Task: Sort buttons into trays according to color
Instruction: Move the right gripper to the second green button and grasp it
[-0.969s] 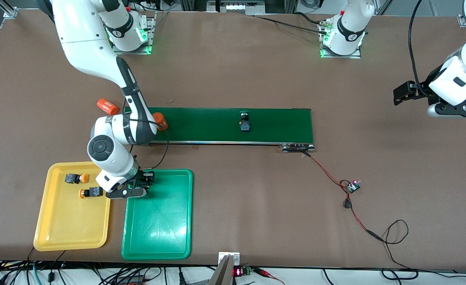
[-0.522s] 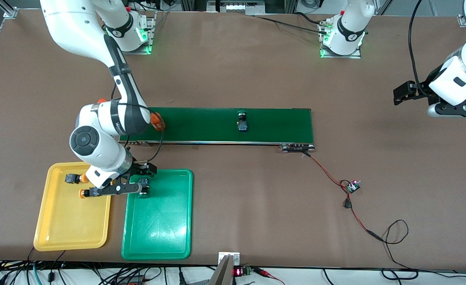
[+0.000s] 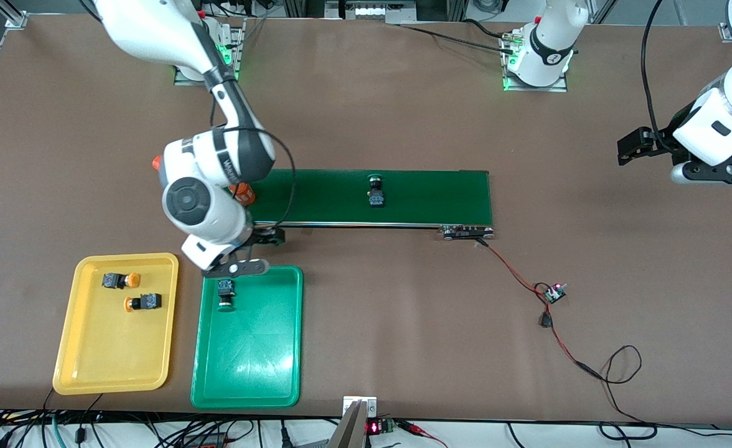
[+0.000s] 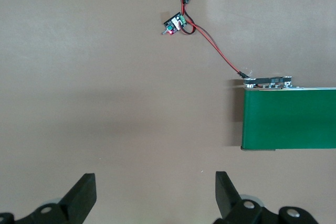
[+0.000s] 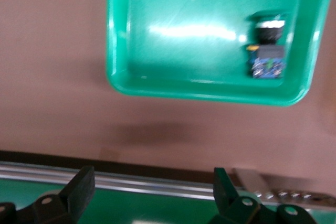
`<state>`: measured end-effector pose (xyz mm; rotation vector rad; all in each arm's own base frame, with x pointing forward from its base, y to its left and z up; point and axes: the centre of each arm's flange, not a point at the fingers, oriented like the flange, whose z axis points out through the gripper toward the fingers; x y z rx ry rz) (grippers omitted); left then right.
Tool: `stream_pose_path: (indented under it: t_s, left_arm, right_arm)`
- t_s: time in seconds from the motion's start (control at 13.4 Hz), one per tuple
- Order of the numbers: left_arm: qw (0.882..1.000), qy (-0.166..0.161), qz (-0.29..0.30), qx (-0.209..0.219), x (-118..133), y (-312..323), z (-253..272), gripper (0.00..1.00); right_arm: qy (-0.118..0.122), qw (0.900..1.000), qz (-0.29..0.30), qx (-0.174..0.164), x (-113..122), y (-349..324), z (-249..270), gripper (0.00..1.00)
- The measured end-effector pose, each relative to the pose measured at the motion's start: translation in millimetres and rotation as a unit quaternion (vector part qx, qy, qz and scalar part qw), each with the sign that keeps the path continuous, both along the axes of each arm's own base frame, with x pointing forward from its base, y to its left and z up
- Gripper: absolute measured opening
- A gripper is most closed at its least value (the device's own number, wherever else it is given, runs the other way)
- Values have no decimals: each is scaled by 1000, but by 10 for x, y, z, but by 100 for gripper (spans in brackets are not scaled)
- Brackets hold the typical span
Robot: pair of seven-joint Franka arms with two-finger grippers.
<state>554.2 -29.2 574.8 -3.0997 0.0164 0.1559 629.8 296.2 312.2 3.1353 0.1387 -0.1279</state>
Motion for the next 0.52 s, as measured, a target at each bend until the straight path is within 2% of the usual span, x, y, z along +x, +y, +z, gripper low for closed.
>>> stream_pose_path:
  t_s: [0.37, 0.52]
  left_arm:
    - [1000, 0, -4, 0, -3, -47, 1, 100]
    - [1000, 0, -9, 0, -6, -95, 1, 100]
  right_arm:
    - [27, 999, -14, -12, -445, 347, -118, 100]
    - [42, 999, -29, -1, -621, 555, -162, 100]
